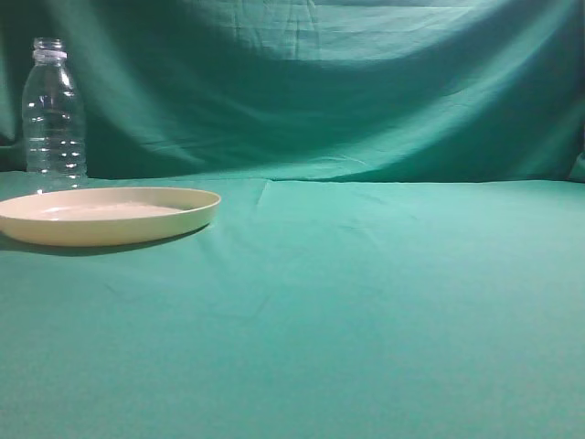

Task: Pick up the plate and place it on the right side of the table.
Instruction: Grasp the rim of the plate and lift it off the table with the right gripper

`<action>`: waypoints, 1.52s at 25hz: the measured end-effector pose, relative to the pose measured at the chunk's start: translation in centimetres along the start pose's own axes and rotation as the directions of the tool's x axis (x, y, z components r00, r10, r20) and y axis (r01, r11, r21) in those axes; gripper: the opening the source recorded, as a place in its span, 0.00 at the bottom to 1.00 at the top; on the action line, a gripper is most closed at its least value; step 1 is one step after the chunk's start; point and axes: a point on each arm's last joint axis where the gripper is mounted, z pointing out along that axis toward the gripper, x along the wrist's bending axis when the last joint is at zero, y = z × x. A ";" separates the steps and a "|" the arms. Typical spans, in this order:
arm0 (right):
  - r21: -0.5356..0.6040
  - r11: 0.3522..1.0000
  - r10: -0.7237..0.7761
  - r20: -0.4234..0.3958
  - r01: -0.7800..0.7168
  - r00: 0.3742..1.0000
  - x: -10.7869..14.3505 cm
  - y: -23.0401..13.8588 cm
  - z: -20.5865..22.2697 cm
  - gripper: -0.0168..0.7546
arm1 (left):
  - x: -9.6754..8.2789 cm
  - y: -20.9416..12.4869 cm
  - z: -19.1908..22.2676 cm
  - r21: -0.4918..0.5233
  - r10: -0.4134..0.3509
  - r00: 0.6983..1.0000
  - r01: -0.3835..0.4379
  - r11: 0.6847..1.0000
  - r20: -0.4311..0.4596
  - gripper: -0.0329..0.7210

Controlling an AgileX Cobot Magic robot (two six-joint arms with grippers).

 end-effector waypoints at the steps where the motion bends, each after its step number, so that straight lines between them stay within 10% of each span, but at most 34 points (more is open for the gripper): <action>1: 0.023 1.000 -0.001 -0.014 0.001 1.000 0.0 0.8 0.5 0.02 | 0.0 0.0 0.0 0.000 0.000 1.000 0.000 1.000 0.000 0.04; 15: 0.383 0.904 -0.198 -0.019 0.190 0.980 7.7 6.7 12.5 0.02 | 0.0 0.0 0.0 0.000 0.000 1.000 0.000 1.000 0.000 0.04; 25: 0.406 0.850 -0.314 -0.119 0.335 0.942 13.9 8.4 22.7 0.02 | 0.0 0.0 0.0 0.000 0.000 1.000 0.000 1.000 0.000 0.04; 34: 0.390 0.853 -0.325 -0.121 0.346 0.938 14.5 8.2 30.0 0.72 | 0.0 0.0 0.0 0.000 0.000 1.000 0.000 1.000 0.000 0.04; 38: 0.378 0.858 -0.327 -0.117 0.347 0.938 14.2 7.0 32.2 0.75 | 0.0 0.0 0.0 0.000 0.000 1.000 0.000 1.000 0.000 0.04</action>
